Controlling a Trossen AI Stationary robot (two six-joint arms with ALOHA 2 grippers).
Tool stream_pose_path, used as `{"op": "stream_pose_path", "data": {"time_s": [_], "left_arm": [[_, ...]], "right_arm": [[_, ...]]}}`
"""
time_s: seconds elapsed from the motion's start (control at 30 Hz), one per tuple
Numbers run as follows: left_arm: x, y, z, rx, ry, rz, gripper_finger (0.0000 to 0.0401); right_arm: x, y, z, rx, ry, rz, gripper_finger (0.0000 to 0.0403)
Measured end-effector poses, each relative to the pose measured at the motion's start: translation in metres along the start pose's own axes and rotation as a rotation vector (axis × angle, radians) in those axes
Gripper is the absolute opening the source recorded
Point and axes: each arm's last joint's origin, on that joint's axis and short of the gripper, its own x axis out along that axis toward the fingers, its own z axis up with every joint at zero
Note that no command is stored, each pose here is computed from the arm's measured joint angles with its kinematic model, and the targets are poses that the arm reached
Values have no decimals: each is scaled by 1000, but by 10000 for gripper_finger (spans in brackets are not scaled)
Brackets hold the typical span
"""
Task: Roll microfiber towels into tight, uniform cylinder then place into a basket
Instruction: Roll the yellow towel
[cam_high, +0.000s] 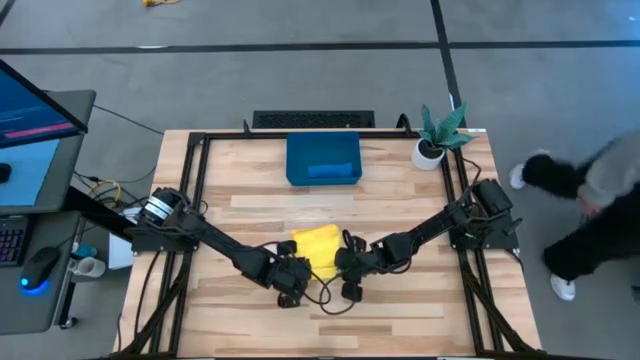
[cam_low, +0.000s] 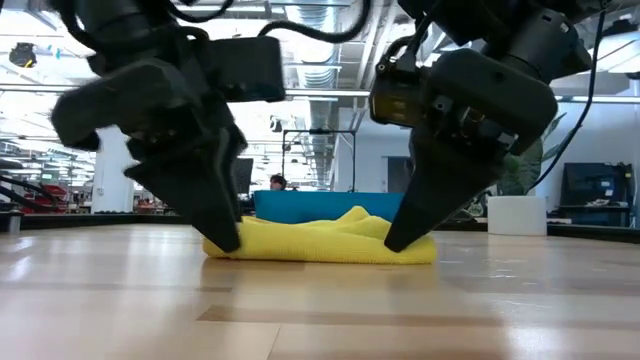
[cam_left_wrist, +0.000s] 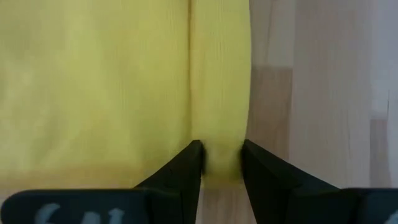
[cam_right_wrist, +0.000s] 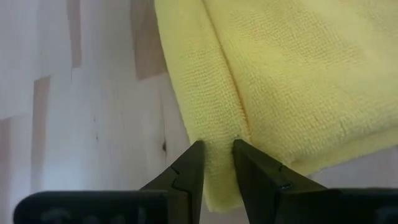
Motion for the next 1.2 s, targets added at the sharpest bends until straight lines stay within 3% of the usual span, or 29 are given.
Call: {"op": "stream_pose_path", "data": {"time_s": [0.27, 0.47, 0.57, 0.8, 1.0, 1.2], "left_arm": [[-25, -11, -4, 37, -59, 20, 103], [-29, -25, 2, 226, -203, 41, 103], [-29, -27, 2, 277, -207, 32, 103], [-28, -25, -3, 235, -137, 11, 103], [-28, -17, -14, 158, -32, 83, 103], [-28, -18, -13, 108, -42, 71, 128]], "right_arm": [[1, 1, 1, 64, -19, 13, 113], [1, 1, 1, 70, -21, 15, 113], [1, 2, 1, 71, -23, 16, 113], [1, 2, 1, 70, -25, 17, 113], [1, 2, 1, 71, -25, 17, 113], [1, 2, 1, 70, -25, 16, 113]]}}
